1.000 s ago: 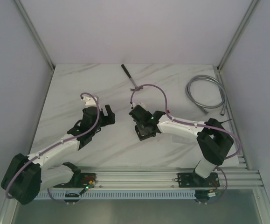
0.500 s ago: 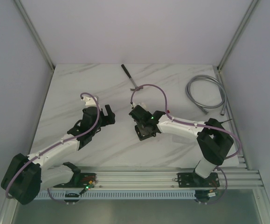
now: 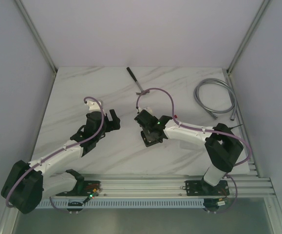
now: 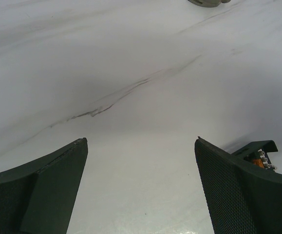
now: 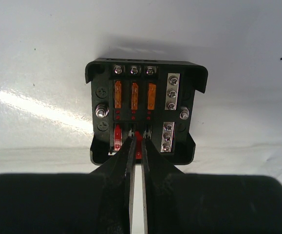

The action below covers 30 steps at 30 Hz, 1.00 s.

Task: Snap on the fuse box
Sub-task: Install the fuse at the fuse box base.

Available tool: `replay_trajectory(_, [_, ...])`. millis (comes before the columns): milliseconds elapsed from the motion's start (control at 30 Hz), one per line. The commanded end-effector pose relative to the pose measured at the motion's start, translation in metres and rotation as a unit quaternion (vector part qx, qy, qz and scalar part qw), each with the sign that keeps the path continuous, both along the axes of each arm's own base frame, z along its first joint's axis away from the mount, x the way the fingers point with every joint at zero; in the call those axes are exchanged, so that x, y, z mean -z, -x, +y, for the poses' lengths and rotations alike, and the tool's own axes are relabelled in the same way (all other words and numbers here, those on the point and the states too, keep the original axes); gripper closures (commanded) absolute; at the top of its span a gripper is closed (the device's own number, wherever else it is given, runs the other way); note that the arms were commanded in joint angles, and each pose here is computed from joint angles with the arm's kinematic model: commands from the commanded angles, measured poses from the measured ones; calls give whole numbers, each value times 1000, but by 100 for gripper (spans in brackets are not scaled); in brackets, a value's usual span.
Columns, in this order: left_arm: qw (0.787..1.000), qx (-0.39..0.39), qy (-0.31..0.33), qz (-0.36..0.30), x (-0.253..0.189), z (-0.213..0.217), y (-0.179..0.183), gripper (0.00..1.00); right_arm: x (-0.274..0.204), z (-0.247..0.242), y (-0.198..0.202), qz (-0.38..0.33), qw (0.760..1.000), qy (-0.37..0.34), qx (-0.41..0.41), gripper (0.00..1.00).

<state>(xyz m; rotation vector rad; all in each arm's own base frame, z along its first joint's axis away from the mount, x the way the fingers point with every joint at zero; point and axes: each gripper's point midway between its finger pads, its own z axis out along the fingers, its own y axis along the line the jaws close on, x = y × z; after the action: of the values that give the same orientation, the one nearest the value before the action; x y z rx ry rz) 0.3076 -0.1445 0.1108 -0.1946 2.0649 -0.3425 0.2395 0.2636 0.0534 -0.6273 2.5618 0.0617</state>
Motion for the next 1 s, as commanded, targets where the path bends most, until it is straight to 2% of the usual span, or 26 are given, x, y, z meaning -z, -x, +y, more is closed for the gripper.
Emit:
replay_trajectory(0, [1000, -7, 0, 3, 0, 2, -1, 0, -2, 10, -6, -11, 1000, -3, -4, 100])
replay_trajectory(533, [1000, -8, 1, 1, -1, 3, -1, 0, -4, 16, -3, -15, 1000, -14, -19, 100])
replay_trajectory(967, [1000, -7, 1, 2, 0, 3, -1, 0, 11, 6, 2, -5, 999, 32, -12, 100])
